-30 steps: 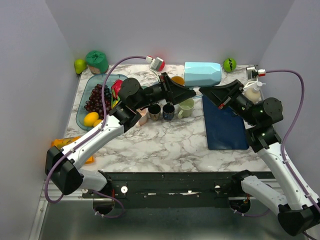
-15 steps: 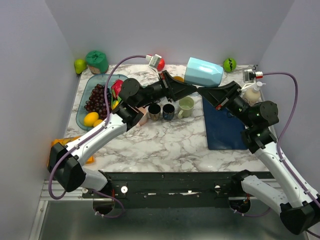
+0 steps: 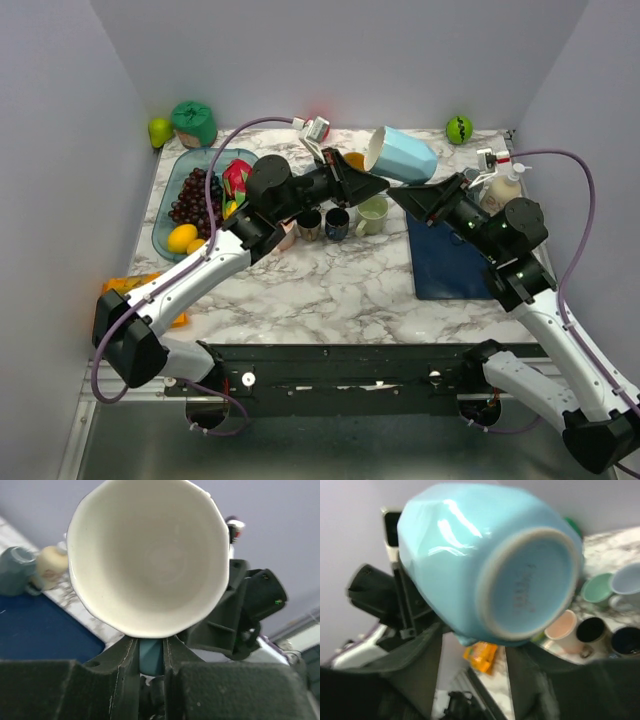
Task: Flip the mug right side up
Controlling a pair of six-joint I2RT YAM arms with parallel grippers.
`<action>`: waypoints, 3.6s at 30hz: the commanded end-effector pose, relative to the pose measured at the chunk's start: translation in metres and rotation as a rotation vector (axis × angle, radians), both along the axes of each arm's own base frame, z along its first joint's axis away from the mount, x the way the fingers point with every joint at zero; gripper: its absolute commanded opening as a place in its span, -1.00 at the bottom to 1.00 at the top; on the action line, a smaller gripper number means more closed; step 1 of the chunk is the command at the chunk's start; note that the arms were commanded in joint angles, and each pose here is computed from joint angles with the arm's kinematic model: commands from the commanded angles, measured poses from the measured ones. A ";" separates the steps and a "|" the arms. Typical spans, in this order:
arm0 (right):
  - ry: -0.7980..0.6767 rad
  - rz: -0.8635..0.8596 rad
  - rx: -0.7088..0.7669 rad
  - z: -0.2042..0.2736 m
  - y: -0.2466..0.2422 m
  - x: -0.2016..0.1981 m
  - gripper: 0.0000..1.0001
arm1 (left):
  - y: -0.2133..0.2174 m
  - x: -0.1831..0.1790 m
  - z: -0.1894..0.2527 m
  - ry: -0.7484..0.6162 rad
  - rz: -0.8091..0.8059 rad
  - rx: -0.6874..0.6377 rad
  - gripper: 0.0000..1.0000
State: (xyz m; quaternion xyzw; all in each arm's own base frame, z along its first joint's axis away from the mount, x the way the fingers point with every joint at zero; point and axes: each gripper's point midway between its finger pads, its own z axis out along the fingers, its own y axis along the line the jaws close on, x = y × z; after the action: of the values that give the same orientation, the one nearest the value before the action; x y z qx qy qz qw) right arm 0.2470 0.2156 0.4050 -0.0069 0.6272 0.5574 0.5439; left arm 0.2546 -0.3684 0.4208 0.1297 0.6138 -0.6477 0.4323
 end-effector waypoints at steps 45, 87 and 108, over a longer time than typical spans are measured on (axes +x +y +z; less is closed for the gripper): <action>0.666 -0.582 -0.972 -0.253 -0.125 0.072 0.66 | 0.225 -0.042 -0.321 0.305 0.761 1.024 -1.00; 0.580 -0.657 -1.452 -0.284 -0.271 0.206 0.68 | 0.182 -0.006 -0.113 0.010 0.748 0.701 0.98; 0.667 -0.335 -1.205 -0.334 -0.235 0.227 0.19 | 0.169 0.006 -0.125 0.069 0.685 0.685 0.97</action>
State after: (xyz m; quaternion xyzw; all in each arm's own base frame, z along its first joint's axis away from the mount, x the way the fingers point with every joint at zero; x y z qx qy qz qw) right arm 0.4745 -0.0428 0.0742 -0.0479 0.9473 -0.0684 0.3091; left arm 0.2607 -0.1972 0.2876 0.0393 0.8233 -0.2092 0.5261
